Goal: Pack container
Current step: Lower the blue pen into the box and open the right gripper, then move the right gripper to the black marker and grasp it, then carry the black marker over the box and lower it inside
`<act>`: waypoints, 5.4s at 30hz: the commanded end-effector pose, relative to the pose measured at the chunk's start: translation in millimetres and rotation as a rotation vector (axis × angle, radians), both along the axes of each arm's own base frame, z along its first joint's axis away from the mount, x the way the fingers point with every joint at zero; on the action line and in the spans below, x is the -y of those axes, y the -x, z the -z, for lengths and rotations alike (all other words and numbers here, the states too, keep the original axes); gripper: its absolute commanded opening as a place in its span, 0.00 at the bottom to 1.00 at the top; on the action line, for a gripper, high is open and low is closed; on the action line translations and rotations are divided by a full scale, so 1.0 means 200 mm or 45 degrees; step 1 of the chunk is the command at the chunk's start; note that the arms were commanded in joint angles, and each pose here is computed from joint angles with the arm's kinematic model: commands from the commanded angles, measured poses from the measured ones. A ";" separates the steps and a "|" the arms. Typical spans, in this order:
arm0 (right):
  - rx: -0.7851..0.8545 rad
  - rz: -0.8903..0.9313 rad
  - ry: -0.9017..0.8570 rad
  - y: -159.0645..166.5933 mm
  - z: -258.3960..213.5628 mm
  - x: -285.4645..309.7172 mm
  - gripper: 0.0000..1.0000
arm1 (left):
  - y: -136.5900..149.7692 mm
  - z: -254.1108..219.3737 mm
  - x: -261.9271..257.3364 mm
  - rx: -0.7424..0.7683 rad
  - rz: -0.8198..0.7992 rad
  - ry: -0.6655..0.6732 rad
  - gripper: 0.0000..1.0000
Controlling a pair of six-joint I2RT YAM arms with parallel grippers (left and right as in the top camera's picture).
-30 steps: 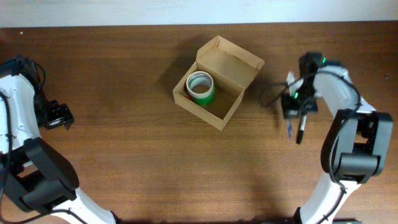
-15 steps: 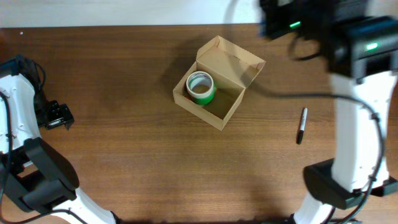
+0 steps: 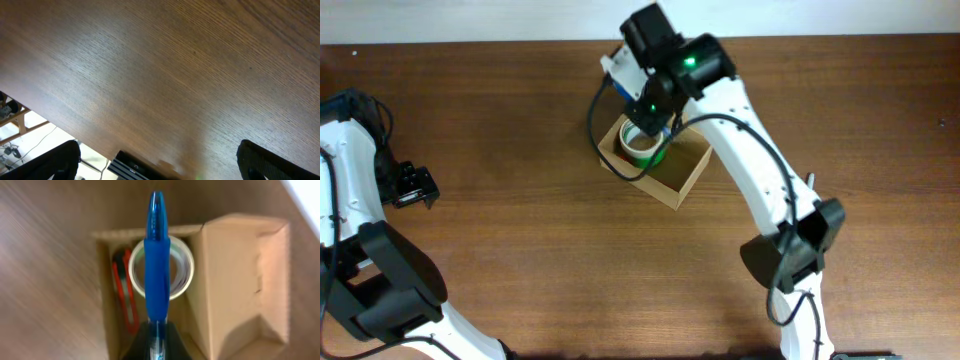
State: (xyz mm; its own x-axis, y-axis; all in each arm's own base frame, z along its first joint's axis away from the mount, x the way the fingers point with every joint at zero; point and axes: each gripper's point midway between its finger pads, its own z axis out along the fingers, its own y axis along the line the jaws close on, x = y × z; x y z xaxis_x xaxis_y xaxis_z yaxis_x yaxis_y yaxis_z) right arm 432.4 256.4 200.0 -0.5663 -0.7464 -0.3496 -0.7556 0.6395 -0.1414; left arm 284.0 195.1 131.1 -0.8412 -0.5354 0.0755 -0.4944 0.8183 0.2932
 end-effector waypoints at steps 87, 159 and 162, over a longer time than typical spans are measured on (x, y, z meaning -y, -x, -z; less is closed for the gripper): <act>-0.483 1.408 -0.059 0.51 0.84 1.69 0.52 | 0.01 -0.01 0.00 -0.004 0.017 -0.001 1.00; -0.260 0.132 0.096 0.22 0.50 -0.06 0.04 | 0.01 -0.01 0.00 -0.004 0.017 -0.001 1.00; -0.281 0.128 0.098 0.22 0.53 -0.07 0.04 | 0.01 -0.01 0.00 -0.004 0.017 -0.001 1.00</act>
State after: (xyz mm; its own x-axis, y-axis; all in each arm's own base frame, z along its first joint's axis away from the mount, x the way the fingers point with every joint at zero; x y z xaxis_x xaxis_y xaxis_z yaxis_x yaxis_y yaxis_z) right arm 390.6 269.8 114.7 -0.6992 -0.6858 -0.2019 -0.6953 0.7181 -0.0312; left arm 283.9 195.1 131.0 -0.8414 -0.5350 0.0760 -0.4940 0.8185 0.2932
